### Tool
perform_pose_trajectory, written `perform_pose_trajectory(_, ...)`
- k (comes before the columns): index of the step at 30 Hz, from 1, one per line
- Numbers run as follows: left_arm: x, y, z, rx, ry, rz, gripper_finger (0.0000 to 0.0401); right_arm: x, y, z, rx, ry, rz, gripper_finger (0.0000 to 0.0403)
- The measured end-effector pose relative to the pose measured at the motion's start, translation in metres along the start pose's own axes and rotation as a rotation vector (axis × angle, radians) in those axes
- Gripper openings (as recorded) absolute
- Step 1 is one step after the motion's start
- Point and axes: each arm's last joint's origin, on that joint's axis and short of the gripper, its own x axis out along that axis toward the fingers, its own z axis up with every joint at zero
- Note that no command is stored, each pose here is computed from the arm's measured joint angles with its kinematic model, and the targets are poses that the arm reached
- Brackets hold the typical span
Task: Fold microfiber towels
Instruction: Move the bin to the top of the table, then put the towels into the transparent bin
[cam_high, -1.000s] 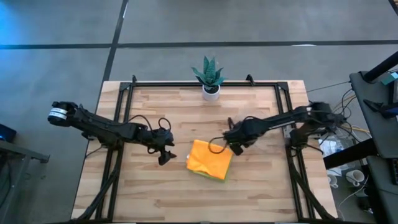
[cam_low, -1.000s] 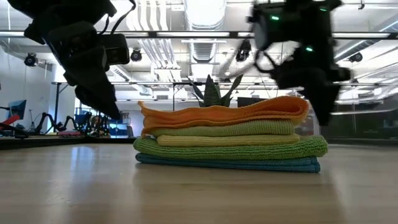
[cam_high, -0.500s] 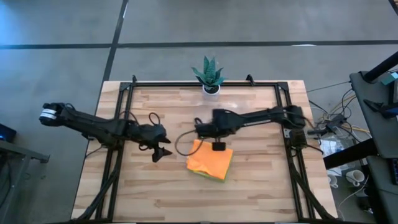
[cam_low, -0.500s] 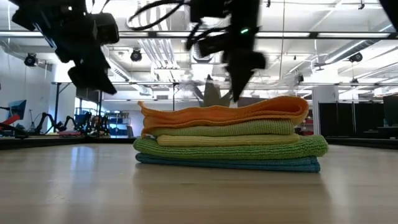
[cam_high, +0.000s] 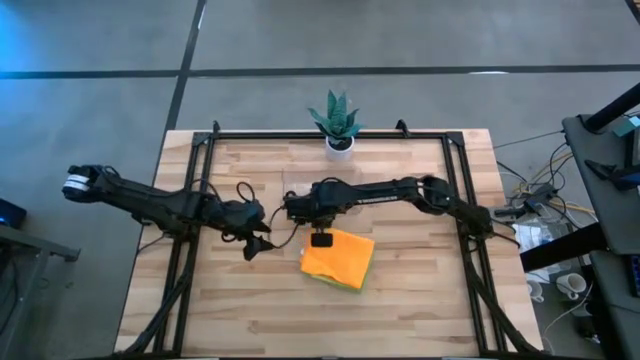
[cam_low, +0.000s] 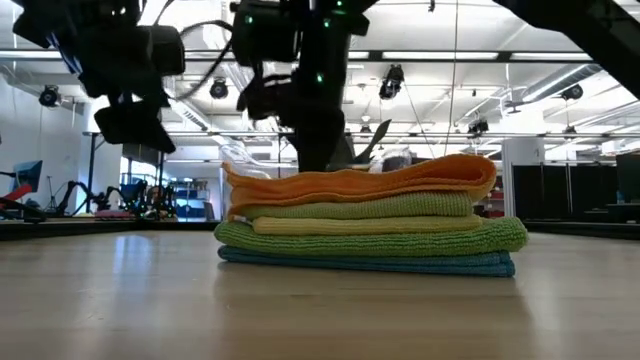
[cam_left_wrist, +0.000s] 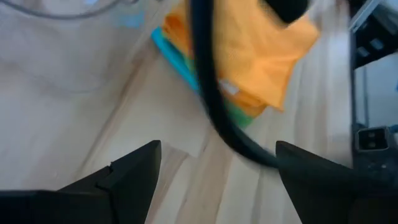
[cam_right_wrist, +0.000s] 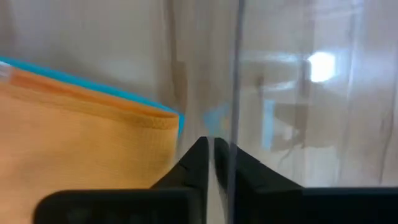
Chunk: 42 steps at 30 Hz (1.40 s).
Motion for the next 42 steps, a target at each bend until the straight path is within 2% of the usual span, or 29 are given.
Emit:
perform_pose_trajectory(4,0.004,-0.005,-0.005,0.017,0.036,-0.003,0.0299,-0.024,-0.003,-0.003,0.088,-0.008,0.006,0.0071)
perform_pose_trajectory(9,0.004,-0.02,-0.016,-0.032,0.041,-0.03,0.0299,-0.063,0.01,-0.024,0.188,0.027,-0.012,0.014)
perform_pose_trajectory(13,0.006,-0.037,-0.028,-0.044,-0.009,-0.046,0.0299,-0.104,0.048,-0.051,0.28,-0.067,-0.103,0.0171)
perform_pose_trajectory(16,0.014,-0.052,-0.034,-0.029,-0.048,-0.098,0.0299,-0.129,0.084,-0.081,0.395,-0.158,-0.147,0.0181)
perform_pose_trajectory(18,0.024,-0.056,-0.036,-0.047,-0.056,-0.109,0.0299,-0.136,0.108,-0.102,0.496,-0.202,-0.146,0.0184)
perform_pose_trajectory(23,0.06,-0.052,-0.041,-0.134,-0.096,-0.025,0.0299,-0.125,0.156,-0.152,0.794,-0.249,-0.097,0.0193)
perform_pose_trajectory(28,0.097,-0.049,-0.046,-0.29,-0.105,-0.103,0.0299,-0.089,0.192,-0.182,1.136,-0.267,-0.029,0.0206)
perform_pose_trajectory(31,0.114,-0.042,-0.049,-0.35,-0.071,-0.12,0.0299,-0.074,0.205,-0.192,1.204,-0.275,0.015,0.0222)
perform_pose_trajectory(34,0.125,-0.03,-0.05,-0.37,-0.065,-0.06,0.0299,-0.064,0.209,-0.201,1.266,-0.305,0.017,0.0241)
perform_pose_trajectory(37,0.131,-0.023,-0.045,-0.415,-0.077,-0.05,0.0299,-0.056,0.21,-0.206,1.353,-0.358,0.016,0.0255)
perform_pose_trajectory(42,0.133,-0.017,-0.032,-0.444,-0.138,-0.08,0.0299,-0.039,0.217,-0.209,1.479,-0.375,0.143,0.0266)
